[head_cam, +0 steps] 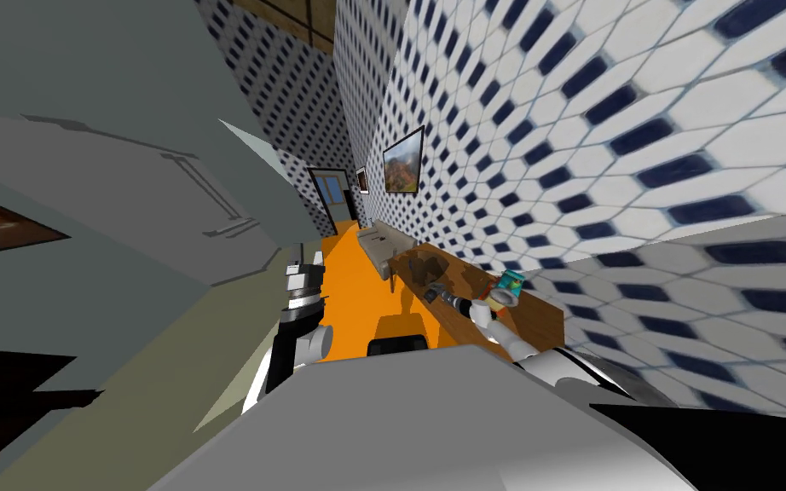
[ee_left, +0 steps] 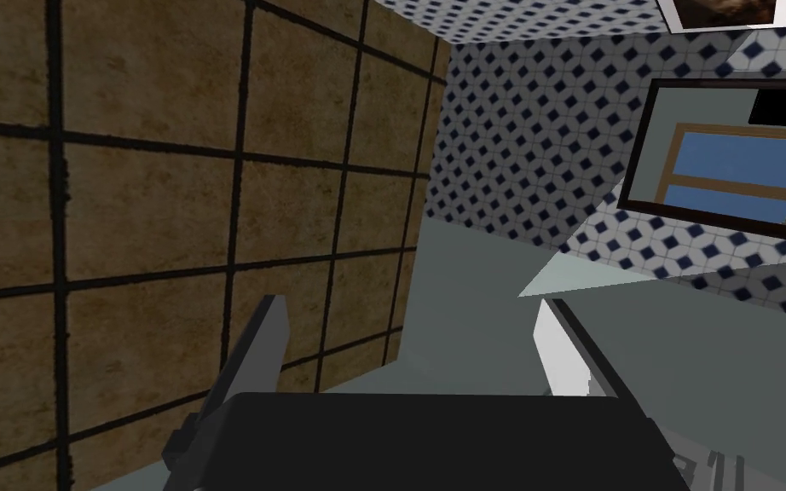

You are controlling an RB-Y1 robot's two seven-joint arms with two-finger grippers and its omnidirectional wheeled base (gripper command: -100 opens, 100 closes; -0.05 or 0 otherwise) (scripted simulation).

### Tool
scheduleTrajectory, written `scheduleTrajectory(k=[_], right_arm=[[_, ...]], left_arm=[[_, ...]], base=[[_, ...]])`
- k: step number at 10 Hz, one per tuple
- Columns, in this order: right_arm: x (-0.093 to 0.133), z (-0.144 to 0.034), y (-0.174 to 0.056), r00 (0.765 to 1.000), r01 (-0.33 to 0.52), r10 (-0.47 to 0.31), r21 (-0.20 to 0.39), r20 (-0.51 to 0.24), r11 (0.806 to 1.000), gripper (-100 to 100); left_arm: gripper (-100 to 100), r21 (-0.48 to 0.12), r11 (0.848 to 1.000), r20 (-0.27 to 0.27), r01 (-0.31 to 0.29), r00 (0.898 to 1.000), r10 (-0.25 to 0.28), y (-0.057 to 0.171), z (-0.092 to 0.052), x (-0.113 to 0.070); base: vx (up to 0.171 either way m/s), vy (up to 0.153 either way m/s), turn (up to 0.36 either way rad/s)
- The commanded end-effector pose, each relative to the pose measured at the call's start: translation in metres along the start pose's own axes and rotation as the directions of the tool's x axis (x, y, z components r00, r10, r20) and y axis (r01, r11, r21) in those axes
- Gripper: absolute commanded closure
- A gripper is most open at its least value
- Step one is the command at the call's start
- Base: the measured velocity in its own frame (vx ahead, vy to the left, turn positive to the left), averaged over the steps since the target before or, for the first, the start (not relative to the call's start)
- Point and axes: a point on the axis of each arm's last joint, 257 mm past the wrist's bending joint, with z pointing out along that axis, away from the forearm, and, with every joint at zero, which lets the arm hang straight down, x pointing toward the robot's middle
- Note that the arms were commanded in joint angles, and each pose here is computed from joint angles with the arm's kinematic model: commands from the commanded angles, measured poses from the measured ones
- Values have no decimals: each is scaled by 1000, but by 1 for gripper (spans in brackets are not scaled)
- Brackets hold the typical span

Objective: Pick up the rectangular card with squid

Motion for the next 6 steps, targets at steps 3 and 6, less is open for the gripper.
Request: scheduleTrajectory(k=[3,6], right_arm=[[8,-5,8,990,-143,143,7,-1,990,-100],[19,-11,13,963,-269,269,19,-2,963,-100]], left_arm=[[0,0,1000,0,0,1000,0,0,0,0],[0,0,1000,0,0,1000,0,0,0,0]], base=[[-55,-52,206],[-66,-57,211]])
